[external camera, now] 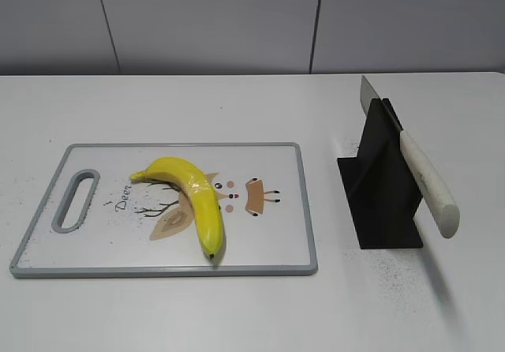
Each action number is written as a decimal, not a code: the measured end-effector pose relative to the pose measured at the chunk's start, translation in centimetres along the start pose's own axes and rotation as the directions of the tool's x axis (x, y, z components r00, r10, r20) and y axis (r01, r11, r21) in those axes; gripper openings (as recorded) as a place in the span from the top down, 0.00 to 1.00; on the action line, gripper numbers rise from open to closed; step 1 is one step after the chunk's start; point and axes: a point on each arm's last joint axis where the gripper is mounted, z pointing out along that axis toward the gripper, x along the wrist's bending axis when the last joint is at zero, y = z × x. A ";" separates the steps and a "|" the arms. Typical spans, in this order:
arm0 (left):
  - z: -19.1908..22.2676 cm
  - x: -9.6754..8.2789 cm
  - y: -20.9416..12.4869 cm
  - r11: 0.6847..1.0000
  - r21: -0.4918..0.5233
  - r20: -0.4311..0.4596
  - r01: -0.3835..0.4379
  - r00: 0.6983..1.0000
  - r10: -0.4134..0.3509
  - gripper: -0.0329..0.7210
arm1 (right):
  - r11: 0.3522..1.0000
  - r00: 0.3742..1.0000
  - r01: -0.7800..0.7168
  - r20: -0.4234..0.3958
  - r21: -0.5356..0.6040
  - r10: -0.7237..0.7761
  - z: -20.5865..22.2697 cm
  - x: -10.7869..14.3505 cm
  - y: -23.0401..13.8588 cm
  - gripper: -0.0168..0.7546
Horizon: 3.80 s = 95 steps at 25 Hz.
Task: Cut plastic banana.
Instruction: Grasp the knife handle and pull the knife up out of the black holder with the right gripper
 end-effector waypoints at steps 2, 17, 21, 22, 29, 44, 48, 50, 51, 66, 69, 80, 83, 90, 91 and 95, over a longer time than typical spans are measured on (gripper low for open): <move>0.0 0.0 0.0 1.000 0.000 0.000 0.000 1.000 0.000 0.18 | 1.000 1.000 0.000 0.000 0.000 0.000 0.0 0.0 0.0 0.21; 0.0 0.0 0.0 1.000 0.000 0.000 0.000 1.000 0.000 0.18 | 1.000 1.000 0.000 -0.001 0.000 0.000 0.0 0.0 0.0 0.21; 0.0 0.0 0.0 1.000 0.000 0.000 0.000 1.000 0.000 0.18 | 1.000 1.000 0.000 -0.001 0.000 0.000 0.0 0.0 0.0 0.21; 0.0 0.0 0.0 1.000 0.001 0.000 0.000 1.000 0.000 0.18 | 1.000 1.000 0.000 -0.001 0.000 0.000 0.0 0.0 0.0 0.21; 0.0 0.0 0.0 1.000 0.001 0.000 0.000 1.000 0.000 0.18 | 1.000 1.000 0.000 -0.001 0.000 0.000 0.0 0.0 0.0 0.21; 0.0 0.0 0.0 1.000 0.001 0.000 0.000 1.000 0.000 0.18 | 0.996 1.000 0.003 0.004 0.090 -0.003 -0.5 -0.1 3.2 0.21; 0.0 0.0 0.0 1.000 0.001 0.000 0.000 1.000 0.000 0.18 | 0.983 0.999 -0.035 0.009 0.181 0.034 0.7 -0.1 5.1 0.21; 0.0 0.0 0.0 1.000 0.001 0.000 0.000 1.000 0.000 0.18 | 0.972 0.998 -0.059 0.016 0.227 0.057 1.3 -0.1 6.2 0.21; 0.0 0.0 0.0 1.000 0.001 0.000 0.000 1.000 0.000 0.18 | 0.966 0.998 -0.067 0.019 0.251 0.065 1.6 -0.1 6.7 0.21; 0.0 0.0 0.0 1.000 0.001 0.000 0.000 1.000 0.000 0.18 | 0.812 0.997 -0.041 -0.028 0.582 0.070 9.5 1.1 11.3 0.21; 0.0 0.0 0.0 1.000 0.001 0.000 0.000 1.000 0.000 0.18 | 0.778 0.997 -0.006 -0.057 0.628 0.053 11.3 1.9 11.8 0.21; 0.0 0.0 0.0 1.000 0.001 0.000 0.000 1.000 0.000 0.18 | 0.640 0.996 0.018 -0.066 0.769 0.051 19.3 5.3 13.0 0.21; 0.0 0.0 0.0 1.000 0.001 0.000 0.000 1.000 0.000 0.18 | 0.607 0.997 0.019 -0.059 0.795 0.046 21.6 5.8 12.8 0.21; 0.0 0.0 0.0 1.000 0.001 0.000 0.000 1.000 0.000 0.18 | 0.561 0.998 0.018 -0.048 0.827 0.039 25.8 6.5 11.3 0.21; 0.0 0.0 0.0 1.000 0.001 0.000 0.000 1.000 0.000 0.18 | 0.550 0.998 0.018 -0.046 0.835 0.037 26.3 6.6 11.0 0.21; 0.0 0.0 0.0 1.000 0.001 0.000 0.000 1.000 0.000 0.18 | 0.503 0.999 0.018 -0.039 0.864 0.032 27.9 6.8 9.7 0.21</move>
